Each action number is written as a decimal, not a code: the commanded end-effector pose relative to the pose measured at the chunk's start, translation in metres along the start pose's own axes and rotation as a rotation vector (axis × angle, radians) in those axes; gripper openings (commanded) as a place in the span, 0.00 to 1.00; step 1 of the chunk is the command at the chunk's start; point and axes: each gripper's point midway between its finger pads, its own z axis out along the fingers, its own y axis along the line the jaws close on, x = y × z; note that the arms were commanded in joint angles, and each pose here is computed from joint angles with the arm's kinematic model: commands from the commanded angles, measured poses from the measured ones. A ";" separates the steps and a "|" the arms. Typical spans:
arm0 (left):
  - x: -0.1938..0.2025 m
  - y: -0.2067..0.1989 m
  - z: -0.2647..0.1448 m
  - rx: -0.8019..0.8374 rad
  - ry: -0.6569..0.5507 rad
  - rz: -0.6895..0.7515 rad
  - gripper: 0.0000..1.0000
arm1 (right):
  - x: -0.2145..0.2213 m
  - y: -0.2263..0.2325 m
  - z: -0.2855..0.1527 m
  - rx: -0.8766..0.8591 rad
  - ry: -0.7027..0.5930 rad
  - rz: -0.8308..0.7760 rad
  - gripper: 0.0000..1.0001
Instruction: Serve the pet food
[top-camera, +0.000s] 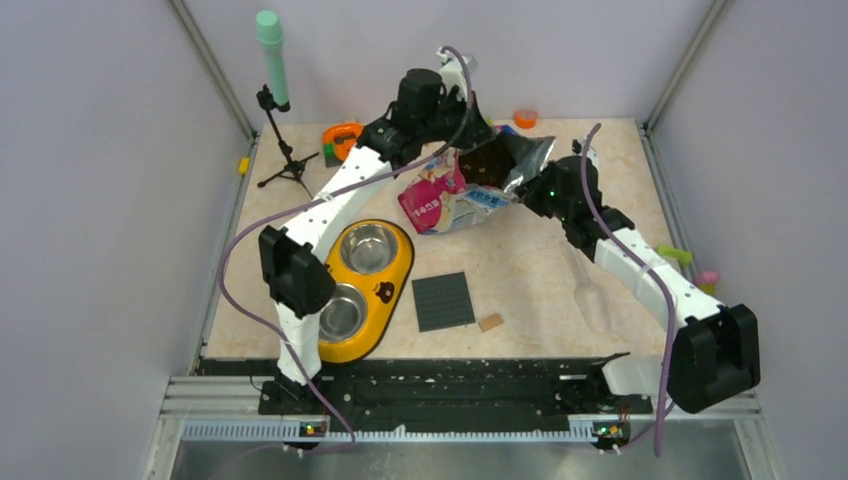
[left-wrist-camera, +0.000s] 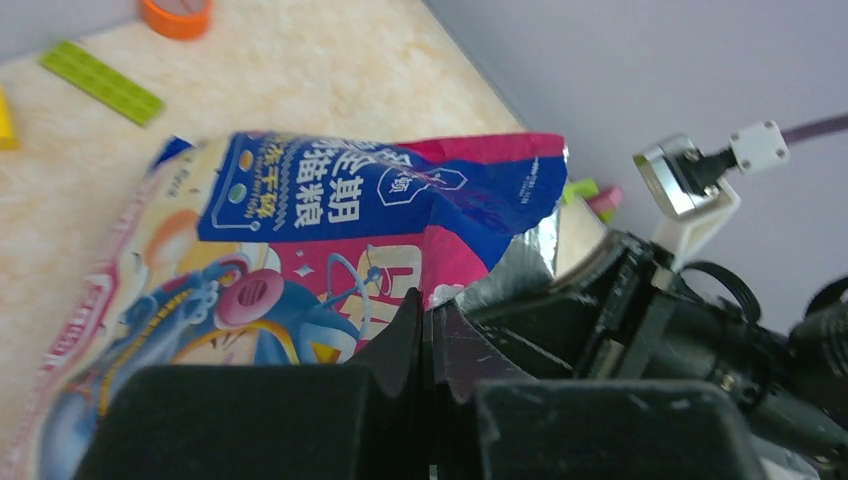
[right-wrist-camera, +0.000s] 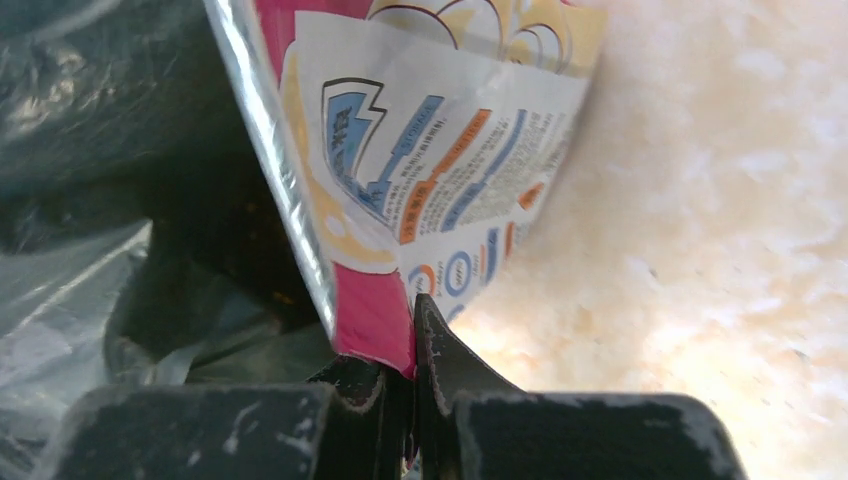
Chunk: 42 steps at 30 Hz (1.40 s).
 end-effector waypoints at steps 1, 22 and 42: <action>-0.007 -0.070 -0.039 0.176 -0.043 0.017 0.00 | 0.007 -0.053 -0.016 0.149 -0.018 -0.060 0.00; 0.154 -0.068 -0.006 0.089 0.313 -0.061 0.00 | 0.092 -0.106 -0.046 0.236 0.252 0.029 0.53; 0.190 -0.017 0.017 -0.049 0.423 -0.059 0.00 | 0.123 -0.085 0.020 0.058 0.256 0.253 0.24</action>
